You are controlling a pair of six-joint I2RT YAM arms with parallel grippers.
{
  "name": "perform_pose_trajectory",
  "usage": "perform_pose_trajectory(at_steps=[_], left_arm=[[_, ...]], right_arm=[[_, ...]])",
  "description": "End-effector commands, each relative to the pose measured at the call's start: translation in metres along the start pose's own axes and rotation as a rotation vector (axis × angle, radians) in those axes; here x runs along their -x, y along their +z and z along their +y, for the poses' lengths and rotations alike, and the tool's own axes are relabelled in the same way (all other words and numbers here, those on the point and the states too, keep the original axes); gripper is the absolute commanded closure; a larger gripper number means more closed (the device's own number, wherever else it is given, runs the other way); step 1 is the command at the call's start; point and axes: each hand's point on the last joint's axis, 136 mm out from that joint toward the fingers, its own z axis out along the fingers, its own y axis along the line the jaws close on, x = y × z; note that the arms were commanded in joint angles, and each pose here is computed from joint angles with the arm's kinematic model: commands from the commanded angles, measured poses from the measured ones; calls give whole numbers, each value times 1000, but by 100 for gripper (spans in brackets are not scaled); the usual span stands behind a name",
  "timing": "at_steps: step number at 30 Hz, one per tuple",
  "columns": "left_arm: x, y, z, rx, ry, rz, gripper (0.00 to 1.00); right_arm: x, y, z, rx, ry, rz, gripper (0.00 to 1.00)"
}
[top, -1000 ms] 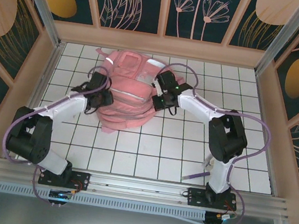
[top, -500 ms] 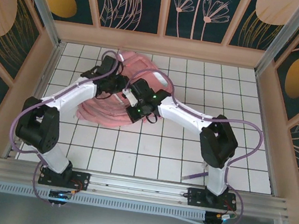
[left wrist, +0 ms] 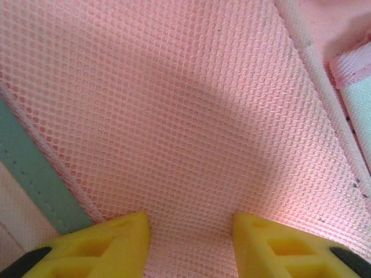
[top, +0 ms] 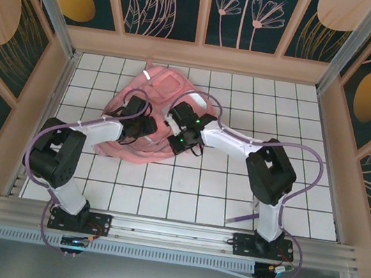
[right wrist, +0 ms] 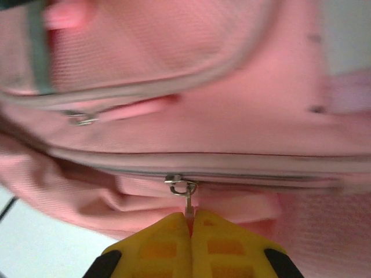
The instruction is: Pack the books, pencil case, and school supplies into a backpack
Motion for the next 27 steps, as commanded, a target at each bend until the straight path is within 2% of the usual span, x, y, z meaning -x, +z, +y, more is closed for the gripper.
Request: perform_pose_trajectory(at_steps=[1, 6, 9, 14, 19, 21, 23, 27], left_arm=[[-61, 12, 85, 277, 26, 167, 57], [-63, 10, 89, 278, 38, 161, 57], [-60, 10, 82, 254, 55, 163, 57], [-29, -2, 13, -10, 138, 122, 56], [23, -58, -73, -318, 334, -37, 53], [33, -80, -94, -406, 446, -109, 51], [41, -95, -105, -448, 542, -178, 51], [52, -102, -112, -444, 651, -265, 50]], right_arm=[[5, -21, -53, -147, 115, -49, 100], [13, -36, -97, -236, 231, -101, 100], [15, -38, -112, -241, 302, -111, 100], [12, -31, -111, -194, 324, -104, 100], [8, -33, -128, -220, 358, -109, 92], [14, -42, -137, -230, 382, -148, 88], [20, -54, -145, -249, 413, -208, 80], [13, -74, -193, -290, 633, -365, 65]])
